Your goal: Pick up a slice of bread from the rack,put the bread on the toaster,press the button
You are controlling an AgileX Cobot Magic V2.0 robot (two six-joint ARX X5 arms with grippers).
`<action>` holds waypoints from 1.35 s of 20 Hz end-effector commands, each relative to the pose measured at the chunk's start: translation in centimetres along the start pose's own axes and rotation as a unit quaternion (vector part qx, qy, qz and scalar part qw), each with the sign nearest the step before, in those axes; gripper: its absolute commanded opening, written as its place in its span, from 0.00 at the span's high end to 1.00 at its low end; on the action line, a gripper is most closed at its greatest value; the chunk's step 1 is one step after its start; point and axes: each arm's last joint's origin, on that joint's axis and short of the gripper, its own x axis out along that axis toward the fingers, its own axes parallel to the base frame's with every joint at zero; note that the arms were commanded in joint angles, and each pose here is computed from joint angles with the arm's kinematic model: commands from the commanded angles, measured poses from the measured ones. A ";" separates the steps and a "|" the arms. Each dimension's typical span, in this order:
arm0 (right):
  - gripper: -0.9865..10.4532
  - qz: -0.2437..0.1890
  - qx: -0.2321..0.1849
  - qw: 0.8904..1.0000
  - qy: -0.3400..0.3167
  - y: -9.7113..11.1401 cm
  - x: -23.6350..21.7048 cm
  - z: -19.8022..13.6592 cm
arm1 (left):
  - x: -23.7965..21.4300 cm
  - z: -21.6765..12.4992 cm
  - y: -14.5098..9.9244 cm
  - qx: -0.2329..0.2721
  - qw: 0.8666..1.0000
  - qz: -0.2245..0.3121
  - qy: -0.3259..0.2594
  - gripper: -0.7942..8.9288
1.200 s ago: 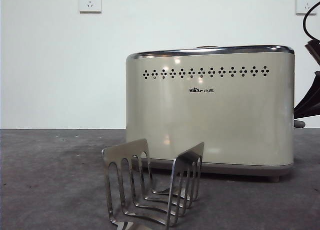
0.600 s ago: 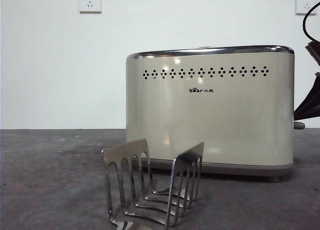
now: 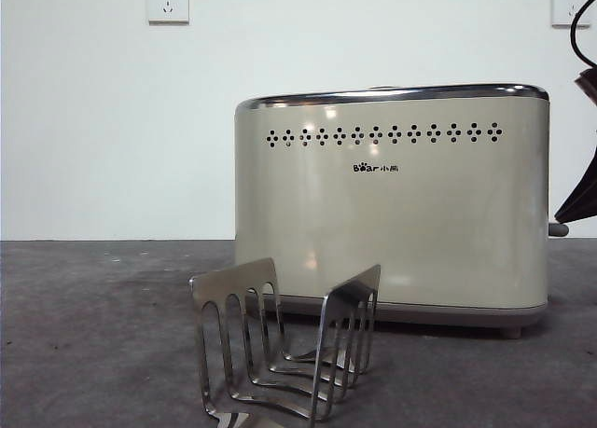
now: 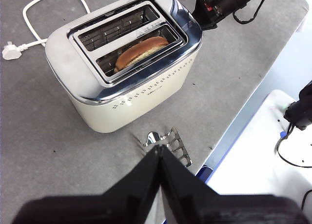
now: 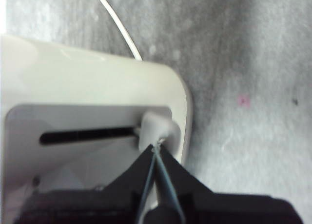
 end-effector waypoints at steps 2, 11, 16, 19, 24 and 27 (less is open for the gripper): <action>0.92 -0.005 -0.021 1.000 -0.012 1.3 -1.1 0.2 | 0.0 -0.1 0.0 0.004 1.000 0.002 -0.001 0.93; 0.92 0.006 -0.115 0.989 -0.092 9.8 -9.0 0.7 | 0.0 -0.1 0.0 0.004 1.000 0.002 -0.001 0.93; 0.92 -0.043 -0.189 0.965 -0.178 15.9 -15.3 -1.2 | 0.0 -0.1 0.0 0.004 1.000 0.002 -0.001 0.93; 0.92 -0.117 -0.206 0.942 -0.236 18.6 -18.6 -3.1 | 0.0 -0.1 0.0 0.004 1.000 0.002 -0.001 0.93; 0.91 -0.196 -0.219 0.909 -0.294 21.3 -22.2 -5.7 | 0.0 -0.1 0.0 0.004 1.000 0.002 -0.001 0.93; 0.91 -0.237 -0.210 0.896 -0.311 22.5 -23.8 -6.8 | 0.0 -0.1 0.0 0.004 1.000 0.002 -0.001 0.92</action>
